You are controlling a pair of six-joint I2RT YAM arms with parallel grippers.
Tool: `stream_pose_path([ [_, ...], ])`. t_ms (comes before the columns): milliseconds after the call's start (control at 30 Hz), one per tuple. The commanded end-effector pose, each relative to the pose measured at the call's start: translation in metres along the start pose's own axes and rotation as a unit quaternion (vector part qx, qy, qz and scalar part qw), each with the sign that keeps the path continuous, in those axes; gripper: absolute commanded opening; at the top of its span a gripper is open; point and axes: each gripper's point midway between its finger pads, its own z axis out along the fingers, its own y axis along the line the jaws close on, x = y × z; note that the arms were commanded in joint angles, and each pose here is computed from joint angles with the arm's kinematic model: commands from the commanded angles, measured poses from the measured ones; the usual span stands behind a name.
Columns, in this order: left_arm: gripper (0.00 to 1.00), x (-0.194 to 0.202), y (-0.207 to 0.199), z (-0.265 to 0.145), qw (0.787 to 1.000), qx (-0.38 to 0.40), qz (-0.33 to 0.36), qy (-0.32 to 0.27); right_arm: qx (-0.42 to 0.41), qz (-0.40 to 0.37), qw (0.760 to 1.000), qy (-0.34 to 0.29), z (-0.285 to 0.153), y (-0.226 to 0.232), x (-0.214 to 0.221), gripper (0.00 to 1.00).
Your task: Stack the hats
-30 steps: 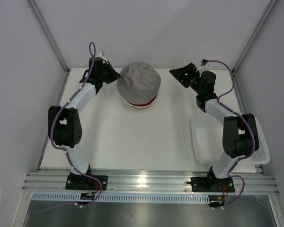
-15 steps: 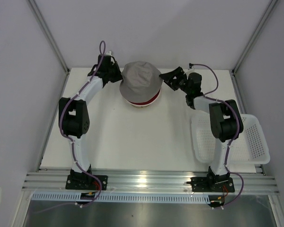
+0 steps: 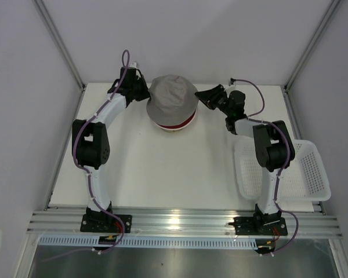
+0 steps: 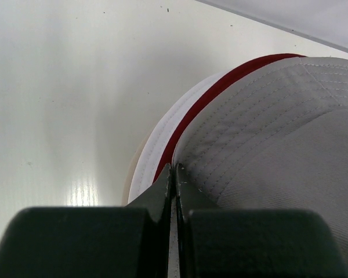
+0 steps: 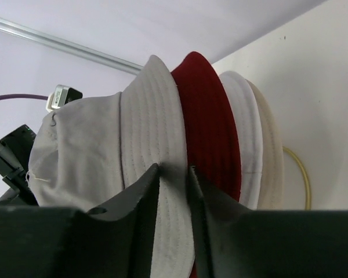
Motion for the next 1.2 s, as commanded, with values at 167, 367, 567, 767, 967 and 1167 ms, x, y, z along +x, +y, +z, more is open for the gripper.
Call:
stream_pose_path([
  [167,0.01,-0.010,-0.009,-0.014,1.000,0.003,0.015,-0.019,-0.022,-0.015,1.000,0.001,0.004,0.014,0.000,0.00],
  [367,0.01,-0.007,-0.004,-0.018,1.000,-0.008,0.014,-0.020,0.088,-0.018,0.996,0.000,0.000,-0.033,0.007,0.00],
  [567,0.01,0.003,0.003,-0.021,1.000,-0.017,0.017,-0.014,0.155,-0.021,0.987,0.041,-0.008,-0.080,0.035,0.00],
  [767,0.01,0.007,0.009,-0.026,0.999,-0.026,0.021,-0.018,0.178,-0.057,0.980,0.063,-0.011,-0.090,0.055,0.00],
  [967,0.01,0.018,0.019,-0.029,0.999,-0.041,0.017,-0.014,0.210,-0.093,0.970,0.084,-0.008,-0.101,0.072,0.00],
  [1167,0.01,0.030,0.027,-0.036,0.999,-0.047,0.016,-0.015,0.220,-0.096,0.967,0.088,-0.012,-0.107,0.079,0.00],
])
